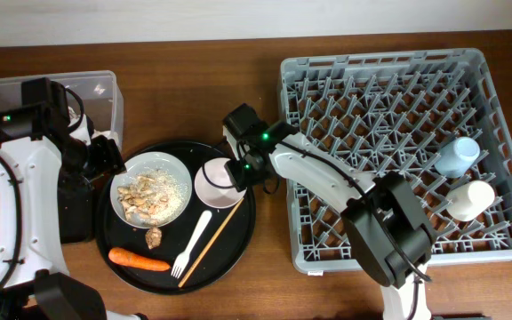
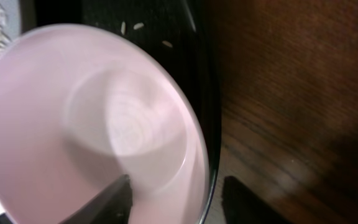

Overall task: Sort waste into correct bins and load items into the dishwasher rack
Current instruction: 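Grasp the pink cup on the tray with the right gripper, then place the pink cup in the rack's back area with the right gripper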

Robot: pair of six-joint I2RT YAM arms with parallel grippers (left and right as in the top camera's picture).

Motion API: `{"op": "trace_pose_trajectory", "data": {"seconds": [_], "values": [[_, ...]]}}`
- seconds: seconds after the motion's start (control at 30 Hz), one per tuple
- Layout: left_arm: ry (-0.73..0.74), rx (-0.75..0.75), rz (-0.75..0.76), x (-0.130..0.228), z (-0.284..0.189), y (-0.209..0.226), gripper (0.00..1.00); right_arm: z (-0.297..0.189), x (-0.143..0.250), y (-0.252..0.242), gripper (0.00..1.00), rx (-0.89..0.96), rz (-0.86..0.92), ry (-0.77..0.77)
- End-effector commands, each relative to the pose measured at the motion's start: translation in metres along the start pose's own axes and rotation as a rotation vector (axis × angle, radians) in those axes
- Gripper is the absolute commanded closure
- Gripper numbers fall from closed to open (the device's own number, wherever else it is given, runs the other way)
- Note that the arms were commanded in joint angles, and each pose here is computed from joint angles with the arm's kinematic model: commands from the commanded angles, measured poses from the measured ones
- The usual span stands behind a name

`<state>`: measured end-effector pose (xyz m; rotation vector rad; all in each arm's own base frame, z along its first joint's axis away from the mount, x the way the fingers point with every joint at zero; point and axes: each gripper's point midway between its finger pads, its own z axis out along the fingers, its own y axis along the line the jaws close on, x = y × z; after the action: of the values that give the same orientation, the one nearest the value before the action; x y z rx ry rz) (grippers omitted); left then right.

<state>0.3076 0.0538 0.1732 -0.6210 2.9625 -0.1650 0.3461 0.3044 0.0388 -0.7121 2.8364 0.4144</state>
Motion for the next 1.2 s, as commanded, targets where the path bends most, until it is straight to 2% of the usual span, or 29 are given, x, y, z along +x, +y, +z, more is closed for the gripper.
{"op": "trace_pose_trajectory", "data": {"seconds": [0.0, 0.1, 0.17, 0.33, 0.4, 0.53, 0.63, 0.7, 0.83, 0.87, 0.97, 1.03, 1.17], "values": [[-0.021, -0.001, -0.011, -0.001, -0.005, 0.001, 0.32, 0.001, -0.002, -0.002, 0.70, 0.012, 0.011, -0.003], [-0.021, -0.001, -0.011, -0.001, -0.005, 0.001, 0.32, 0.002, 0.004, -0.003, 0.75, 0.016, 0.015, 0.017], [-0.021, -0.001, -0.011, -0.001, -0.005, 0.001, 0.32, 0.003, 0.005, -0.003, 0.84, 0.017, 0.015, 0.021], [-0.021, -0.001, -0.011, -0.001, -0.005, 0.001, 0.32, 0.002, 0.004, -0.004, 0.96, 0.017, 0.016, 0.018], [-0.021, -0.001, -0.011, -0.001, -0.005, 0.001, 0.32, -0.001, 0.001, -0.006, 0.96, 0.022, 0.021, 0.011], [-0.023, 0.000, -0.011, -0.001, -0.005, 0.001, 0.31, -0.092, -0.044, -0.032, 0.96, 0.145, 0.051, -0.131], [-0.025, 0.000, -0.010, -0.002, -0.005, 0.001, 0.31, -0.210, -0.068, -0.071, 0.96, 0.336, 0.117, -0.326], [-0.026, 0.000, -0.010, -0.002, -0.005, 0.001, 0.31, -0.254, -0.063, -0.112, 0.96, 0.493, 0.162, -0.394], [-0.025, 0.000, -0.011, -0.002, -0.005, 0.001, 0.31, -0.308, -0.026, -0.220, 0.96, 0.915, 0.341, -0.354], [-0.025, 0.000, -0.011, -0.002, -0.005, 0.001, 0.31, -0.346, -0.002, -0.263, 0.96, 1.167, 0.510, -0.378], [-0.025, 0.000, -0.011, -0.002, -0.005, 0.001, 0.31, -0.391, 0.030, -0.301, 0.96, 1.454, 0.667, -0.396], [-0.025, 0.000, -0.011, -0.002, -0.005, 0.001, 0.31, -0.396, 0.045, -0.326, 0.96, 1.558, 0.714, -0.345], [-0.027, 0.000, -0.010, -0.002, -0.005, 0.001, 0.32, -0.355, 0.050, -0.361, 0.96, 1.593, 0.697, -0.193]]}}
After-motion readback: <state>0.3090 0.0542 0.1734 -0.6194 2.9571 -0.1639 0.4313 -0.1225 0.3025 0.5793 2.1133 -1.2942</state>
